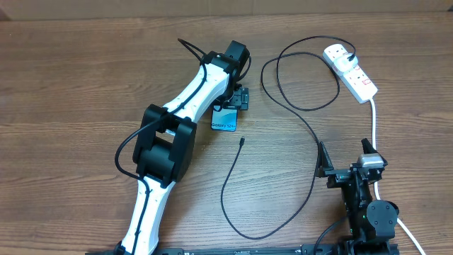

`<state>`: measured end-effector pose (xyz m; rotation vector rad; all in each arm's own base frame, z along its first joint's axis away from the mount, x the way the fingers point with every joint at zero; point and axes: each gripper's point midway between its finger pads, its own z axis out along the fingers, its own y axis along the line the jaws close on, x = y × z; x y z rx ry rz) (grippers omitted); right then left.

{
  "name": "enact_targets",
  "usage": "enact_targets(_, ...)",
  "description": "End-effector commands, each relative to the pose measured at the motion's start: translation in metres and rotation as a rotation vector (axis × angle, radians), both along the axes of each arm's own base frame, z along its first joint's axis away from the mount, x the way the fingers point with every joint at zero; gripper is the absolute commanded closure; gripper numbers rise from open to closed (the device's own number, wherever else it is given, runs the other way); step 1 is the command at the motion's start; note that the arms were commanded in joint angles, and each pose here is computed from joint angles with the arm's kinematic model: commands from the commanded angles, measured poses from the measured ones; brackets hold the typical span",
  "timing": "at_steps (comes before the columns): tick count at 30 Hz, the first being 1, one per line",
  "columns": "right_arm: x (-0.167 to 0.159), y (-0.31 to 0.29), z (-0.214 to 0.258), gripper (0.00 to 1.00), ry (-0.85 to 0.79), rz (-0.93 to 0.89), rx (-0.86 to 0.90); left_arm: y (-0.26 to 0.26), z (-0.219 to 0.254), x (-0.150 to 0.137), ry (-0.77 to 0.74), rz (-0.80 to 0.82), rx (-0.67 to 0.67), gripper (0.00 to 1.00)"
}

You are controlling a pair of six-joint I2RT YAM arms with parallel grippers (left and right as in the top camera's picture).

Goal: Plug charger to phone and switch on socket
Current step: 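Close the left gripper on the phone's long edges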

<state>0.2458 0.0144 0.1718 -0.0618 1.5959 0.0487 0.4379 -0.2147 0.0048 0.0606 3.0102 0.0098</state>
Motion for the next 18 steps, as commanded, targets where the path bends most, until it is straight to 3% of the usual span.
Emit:
enact_targets(1, 0.0005, -0.0032, -0.0023, 0.0, -0.001, -0.017, -0.001, 0.0024, -0.0145, -0.0047, 0.026, -0.021, 0.036, 0.0)
enact_targets(18, 0.0005, -0.0032, -0.0023, 0.0, -0.001, -0.017, -0.001, 0.0019, -0.015, -0.0078, 0.041, -0.021, 0.031, 0.0)
